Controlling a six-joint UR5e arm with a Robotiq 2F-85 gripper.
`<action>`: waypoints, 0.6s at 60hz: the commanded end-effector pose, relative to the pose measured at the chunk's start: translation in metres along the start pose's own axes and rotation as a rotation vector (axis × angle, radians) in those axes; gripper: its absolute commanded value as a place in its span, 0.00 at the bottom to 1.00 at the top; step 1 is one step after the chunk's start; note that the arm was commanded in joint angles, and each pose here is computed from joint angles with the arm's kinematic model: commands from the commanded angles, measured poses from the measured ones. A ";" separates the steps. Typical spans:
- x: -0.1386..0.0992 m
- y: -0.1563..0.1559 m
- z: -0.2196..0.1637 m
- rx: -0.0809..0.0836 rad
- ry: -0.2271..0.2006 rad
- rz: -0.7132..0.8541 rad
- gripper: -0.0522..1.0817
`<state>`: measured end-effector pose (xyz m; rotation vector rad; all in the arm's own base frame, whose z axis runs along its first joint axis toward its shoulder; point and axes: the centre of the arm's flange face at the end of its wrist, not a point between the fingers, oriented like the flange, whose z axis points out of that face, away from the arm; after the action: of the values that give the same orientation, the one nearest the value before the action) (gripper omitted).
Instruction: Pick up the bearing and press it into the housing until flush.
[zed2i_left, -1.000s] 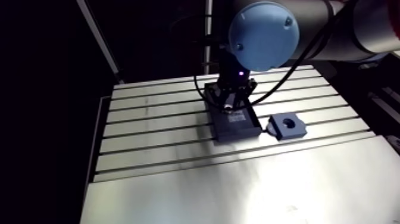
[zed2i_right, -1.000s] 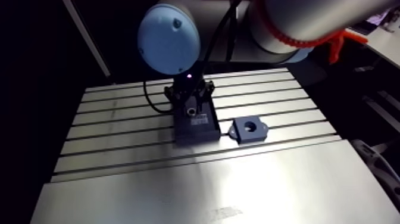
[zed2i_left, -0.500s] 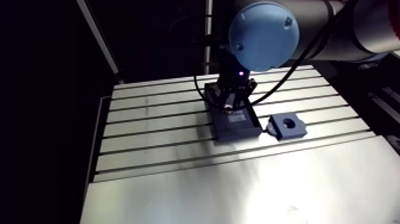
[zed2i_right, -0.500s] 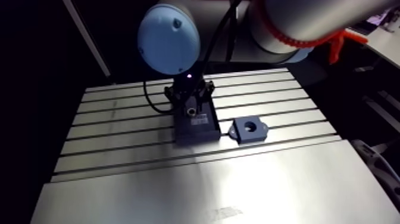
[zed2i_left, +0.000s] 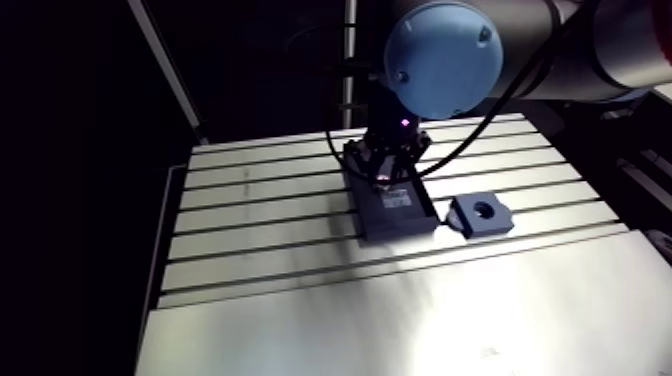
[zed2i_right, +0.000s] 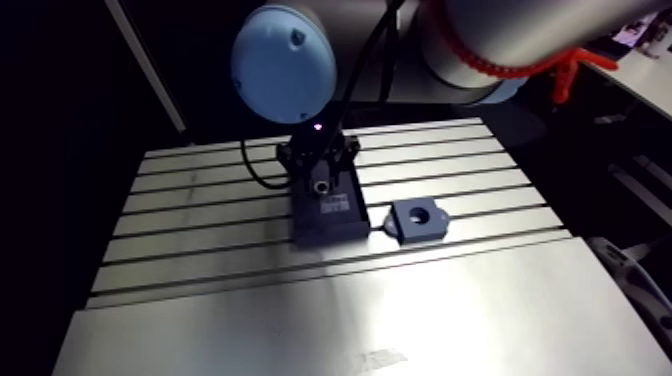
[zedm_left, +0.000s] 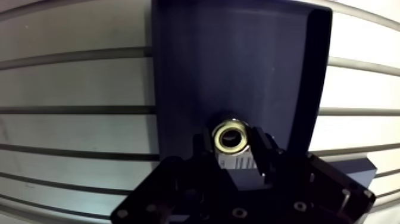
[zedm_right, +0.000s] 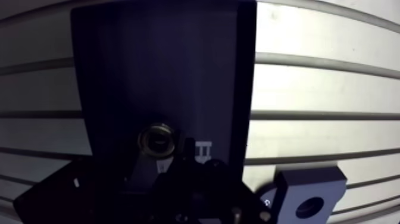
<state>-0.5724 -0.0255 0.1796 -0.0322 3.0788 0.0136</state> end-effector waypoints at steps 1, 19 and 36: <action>-0.001 0.001 -0.003 -0.003 0.001 0.000 0.61; -0.006 0.008 -0.051 -0.011 0.020 0.000 0.62; -0.026 0.045 -0.082 -0.014 0.035 -0.056 0.63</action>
<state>-0.5642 -0.0076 0.2428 -0.0835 3.1089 0.0322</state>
